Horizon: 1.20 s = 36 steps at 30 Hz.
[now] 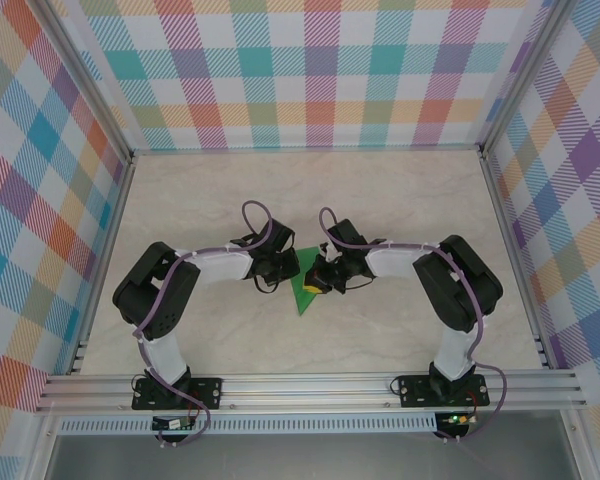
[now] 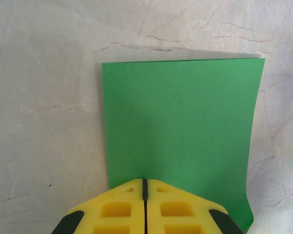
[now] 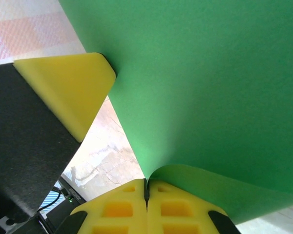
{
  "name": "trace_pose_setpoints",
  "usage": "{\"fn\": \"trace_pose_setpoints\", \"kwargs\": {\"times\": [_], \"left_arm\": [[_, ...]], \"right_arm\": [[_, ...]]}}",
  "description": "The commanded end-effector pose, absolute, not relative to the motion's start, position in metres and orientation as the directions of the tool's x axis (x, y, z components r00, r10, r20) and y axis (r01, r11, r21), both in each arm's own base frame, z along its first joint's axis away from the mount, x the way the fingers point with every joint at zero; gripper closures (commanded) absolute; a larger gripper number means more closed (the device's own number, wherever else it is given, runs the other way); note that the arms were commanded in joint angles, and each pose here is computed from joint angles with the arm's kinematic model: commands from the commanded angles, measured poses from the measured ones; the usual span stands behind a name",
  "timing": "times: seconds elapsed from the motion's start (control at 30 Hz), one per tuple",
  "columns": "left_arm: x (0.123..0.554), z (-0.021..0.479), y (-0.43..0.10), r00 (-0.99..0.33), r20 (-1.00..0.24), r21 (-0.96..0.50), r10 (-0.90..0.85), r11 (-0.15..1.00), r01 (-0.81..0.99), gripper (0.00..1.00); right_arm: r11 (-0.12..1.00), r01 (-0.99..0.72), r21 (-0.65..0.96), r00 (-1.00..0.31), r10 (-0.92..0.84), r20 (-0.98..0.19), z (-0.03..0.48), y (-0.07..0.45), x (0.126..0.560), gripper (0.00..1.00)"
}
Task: Fold a paper plane with a square sheet of paper (pick it up from the middle)
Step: Third fold the triangle at the center of the table.
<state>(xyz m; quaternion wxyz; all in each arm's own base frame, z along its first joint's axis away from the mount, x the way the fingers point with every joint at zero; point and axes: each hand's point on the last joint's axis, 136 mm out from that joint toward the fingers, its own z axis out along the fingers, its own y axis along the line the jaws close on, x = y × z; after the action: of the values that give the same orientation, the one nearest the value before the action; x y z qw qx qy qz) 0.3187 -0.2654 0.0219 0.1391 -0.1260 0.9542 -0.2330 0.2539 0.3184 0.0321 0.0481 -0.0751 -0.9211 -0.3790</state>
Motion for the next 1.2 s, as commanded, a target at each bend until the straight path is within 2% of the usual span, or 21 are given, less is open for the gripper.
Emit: {"fn": "trace_pose_setpoints", "kwargs": {"times": [0.0,0.67,1.17], "left_arm": [[0.314,0.013,-0.257,-0.937,-0.192,-0.439,-0.292,0.879,-0.184,0.94],[0.309,0.011,-0.263,-0.944,-0.173,-0.463,-0.280,0.870,-0.173,0.94],[0.308,0.009,-0.264,-0.946,-0.169,-0.461,-0.276,0.871,-0.171,0.94]], "right_arm": [[0.716,0.183,0.674,-0.982,0.102,0.158,0.023,0.318,0.251,0.96],[0.720,0.161,0.675,-0.984,0.068,0.163,0.018,0.323,0.249,0.94],[0.684,0.081,0.725,-0.994,0.005,0.106,0.030,0.332,0.251,0.95]]}}
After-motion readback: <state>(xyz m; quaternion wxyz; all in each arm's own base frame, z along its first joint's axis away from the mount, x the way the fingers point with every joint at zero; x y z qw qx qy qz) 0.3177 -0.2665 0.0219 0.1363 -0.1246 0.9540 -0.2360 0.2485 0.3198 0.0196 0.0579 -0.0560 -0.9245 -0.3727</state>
